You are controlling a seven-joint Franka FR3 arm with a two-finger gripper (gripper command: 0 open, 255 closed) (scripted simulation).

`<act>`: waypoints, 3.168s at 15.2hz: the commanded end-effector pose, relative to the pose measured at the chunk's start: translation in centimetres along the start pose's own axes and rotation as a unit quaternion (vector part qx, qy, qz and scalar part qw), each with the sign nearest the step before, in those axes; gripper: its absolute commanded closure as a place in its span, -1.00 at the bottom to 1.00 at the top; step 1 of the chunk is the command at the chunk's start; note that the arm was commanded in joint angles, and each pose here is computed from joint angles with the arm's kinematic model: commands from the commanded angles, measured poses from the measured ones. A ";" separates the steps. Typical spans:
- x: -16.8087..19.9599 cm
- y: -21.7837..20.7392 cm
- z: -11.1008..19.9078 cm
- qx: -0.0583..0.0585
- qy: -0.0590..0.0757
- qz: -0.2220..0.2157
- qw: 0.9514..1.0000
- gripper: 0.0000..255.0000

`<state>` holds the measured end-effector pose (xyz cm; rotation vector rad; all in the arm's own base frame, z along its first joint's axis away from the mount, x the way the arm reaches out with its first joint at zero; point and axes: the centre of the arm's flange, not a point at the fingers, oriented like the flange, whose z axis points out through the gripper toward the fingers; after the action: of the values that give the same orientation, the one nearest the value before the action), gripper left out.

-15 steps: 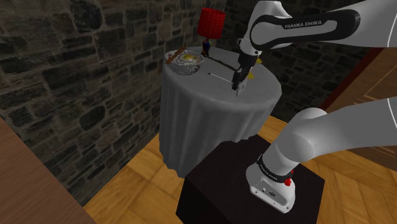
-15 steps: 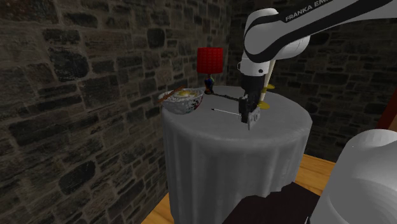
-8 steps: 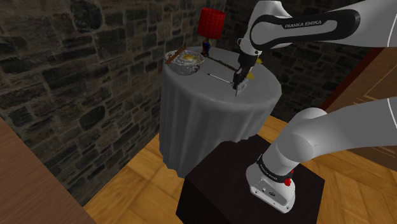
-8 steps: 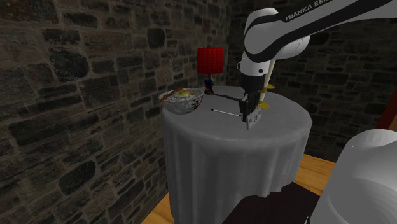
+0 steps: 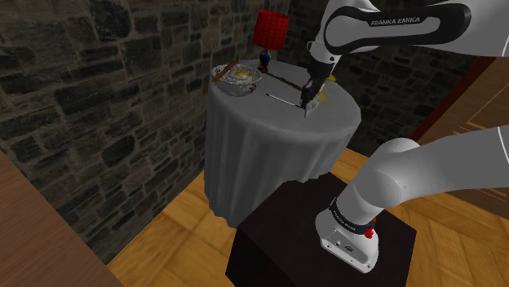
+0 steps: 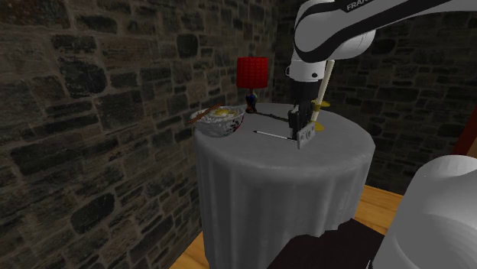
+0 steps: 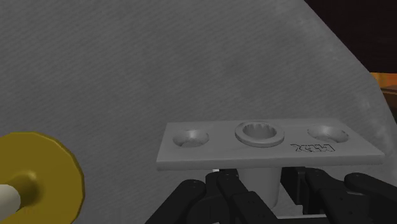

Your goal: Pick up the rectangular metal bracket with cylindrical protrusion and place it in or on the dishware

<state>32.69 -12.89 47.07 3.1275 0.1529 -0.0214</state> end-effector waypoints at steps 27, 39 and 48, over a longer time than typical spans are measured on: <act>-0.3 0.1 -14.5 0.000 0.000 0.000 1.000 1.00; 14.8 -4.7 -14.6 0.000 0.000 0.000 1.000 1.00; 26.2 -8.4 -14.7 0.000 0.000 0.000 1.000 1.00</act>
<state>56.71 -2.37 61.09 3.1274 0.1537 -0.0217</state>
